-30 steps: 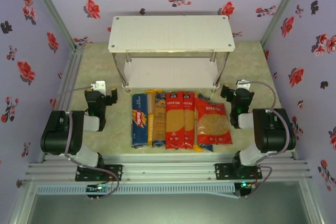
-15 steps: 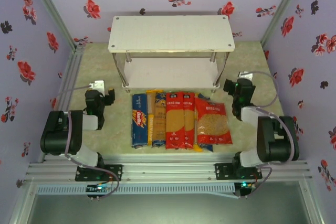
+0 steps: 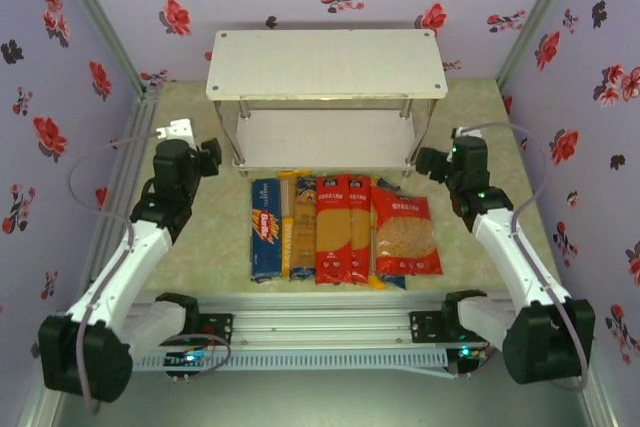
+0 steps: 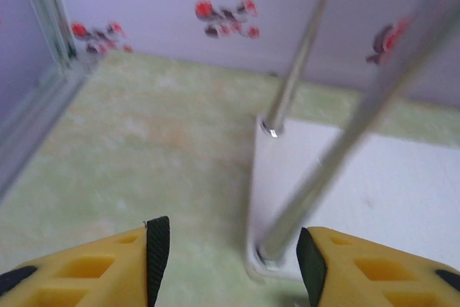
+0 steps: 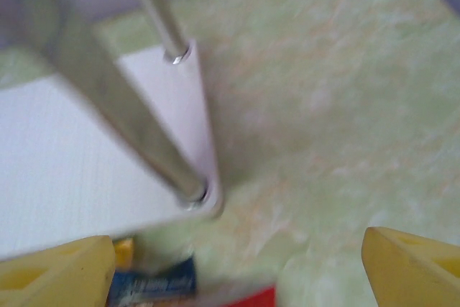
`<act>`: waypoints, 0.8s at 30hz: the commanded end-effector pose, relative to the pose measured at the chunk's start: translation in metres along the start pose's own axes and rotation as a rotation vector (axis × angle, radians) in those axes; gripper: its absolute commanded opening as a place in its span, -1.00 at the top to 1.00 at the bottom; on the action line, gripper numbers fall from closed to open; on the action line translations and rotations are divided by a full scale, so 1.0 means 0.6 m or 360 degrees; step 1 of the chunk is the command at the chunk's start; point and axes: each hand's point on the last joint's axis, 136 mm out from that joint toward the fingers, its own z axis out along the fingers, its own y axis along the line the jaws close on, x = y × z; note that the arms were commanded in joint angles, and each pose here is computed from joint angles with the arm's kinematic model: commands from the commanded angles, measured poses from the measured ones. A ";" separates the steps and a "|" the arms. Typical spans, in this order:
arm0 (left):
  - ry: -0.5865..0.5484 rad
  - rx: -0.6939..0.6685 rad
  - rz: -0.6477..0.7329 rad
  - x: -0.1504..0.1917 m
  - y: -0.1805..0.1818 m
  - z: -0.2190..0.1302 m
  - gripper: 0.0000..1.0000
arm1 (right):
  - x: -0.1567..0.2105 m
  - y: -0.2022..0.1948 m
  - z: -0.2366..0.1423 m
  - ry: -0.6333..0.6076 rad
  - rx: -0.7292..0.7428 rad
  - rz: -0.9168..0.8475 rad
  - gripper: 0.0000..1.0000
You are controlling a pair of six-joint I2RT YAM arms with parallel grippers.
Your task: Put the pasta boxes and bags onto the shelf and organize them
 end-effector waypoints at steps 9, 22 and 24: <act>0.0809 0.0050 -0.0107 0.237 -0.055 -0.109 -0.45 | 0.126 0.077 -0.067 0.0289 -0.0264 0.0087 -0.69; 0.1106 0.0101 -0.0122 0.353 -0.108 -0.107 -0.99 | 0.145 0.150 -0.065 0.0369 -0.0418 -0.0046 -0.76; 0.1146 0.0080 -0.0086 0.362 -0.111 -0.104 -0.99 | 0.140 0.155 -0.064 0.0361 -0.0423 -0.0050 -0.76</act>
